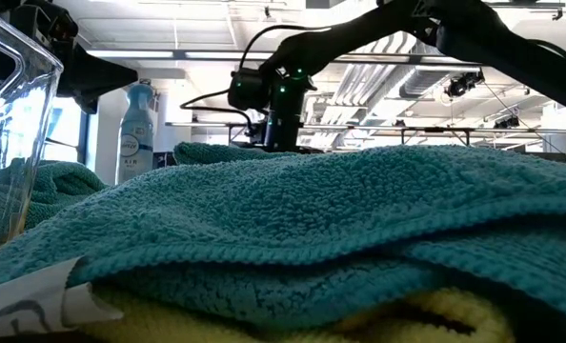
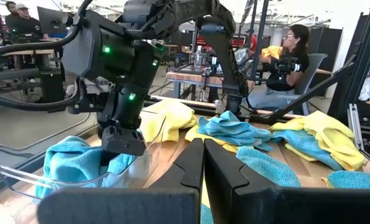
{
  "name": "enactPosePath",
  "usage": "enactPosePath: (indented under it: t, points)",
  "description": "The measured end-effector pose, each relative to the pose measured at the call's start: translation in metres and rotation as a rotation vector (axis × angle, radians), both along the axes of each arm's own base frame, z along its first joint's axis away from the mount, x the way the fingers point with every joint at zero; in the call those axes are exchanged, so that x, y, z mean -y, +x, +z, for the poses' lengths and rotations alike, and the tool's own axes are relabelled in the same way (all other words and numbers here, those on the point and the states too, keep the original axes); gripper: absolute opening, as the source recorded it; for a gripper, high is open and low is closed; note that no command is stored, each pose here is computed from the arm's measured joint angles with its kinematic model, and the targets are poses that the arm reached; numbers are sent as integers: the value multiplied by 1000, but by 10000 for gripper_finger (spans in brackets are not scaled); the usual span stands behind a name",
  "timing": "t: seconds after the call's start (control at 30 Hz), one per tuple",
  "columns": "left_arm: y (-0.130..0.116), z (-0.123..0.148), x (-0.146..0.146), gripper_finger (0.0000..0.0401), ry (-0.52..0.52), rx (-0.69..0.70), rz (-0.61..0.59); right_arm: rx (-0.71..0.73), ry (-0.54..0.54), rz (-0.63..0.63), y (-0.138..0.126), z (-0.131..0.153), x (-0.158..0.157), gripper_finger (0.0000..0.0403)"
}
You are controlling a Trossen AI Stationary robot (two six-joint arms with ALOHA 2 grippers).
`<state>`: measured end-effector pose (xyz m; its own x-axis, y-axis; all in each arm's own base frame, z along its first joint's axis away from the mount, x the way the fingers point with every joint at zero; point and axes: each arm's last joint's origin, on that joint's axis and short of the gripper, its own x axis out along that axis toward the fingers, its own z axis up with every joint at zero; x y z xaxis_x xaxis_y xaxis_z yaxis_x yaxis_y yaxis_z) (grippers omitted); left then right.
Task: Sort microfiber towel by color & place in baskets
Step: Put the blue microfiber towel into the top transparent bin
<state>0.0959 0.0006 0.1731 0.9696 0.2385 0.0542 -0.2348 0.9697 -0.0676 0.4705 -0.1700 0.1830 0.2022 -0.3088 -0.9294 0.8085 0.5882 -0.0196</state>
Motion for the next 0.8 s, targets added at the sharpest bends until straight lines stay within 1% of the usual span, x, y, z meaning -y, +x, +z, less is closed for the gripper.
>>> enactPosePath:
  t: [0.2,0.4,0.57,0.67,0.8]
  points:
    - [0,0,0,0,0,0,0,-4,-2,9,0,0,0,133]
    - [0,0,0,0,0,0,0,-2,-6,16,0,8,1,156]
    - [0,0,0,0,0,0,0,11,-14,26,-1,34,1,158]
    - [0,0,0,0,0,-1,0,26,-36,62,-2,53,-1,158]
    - [0,0,0,0,0,0,0,21,-71,114,-13,74,-11,158]
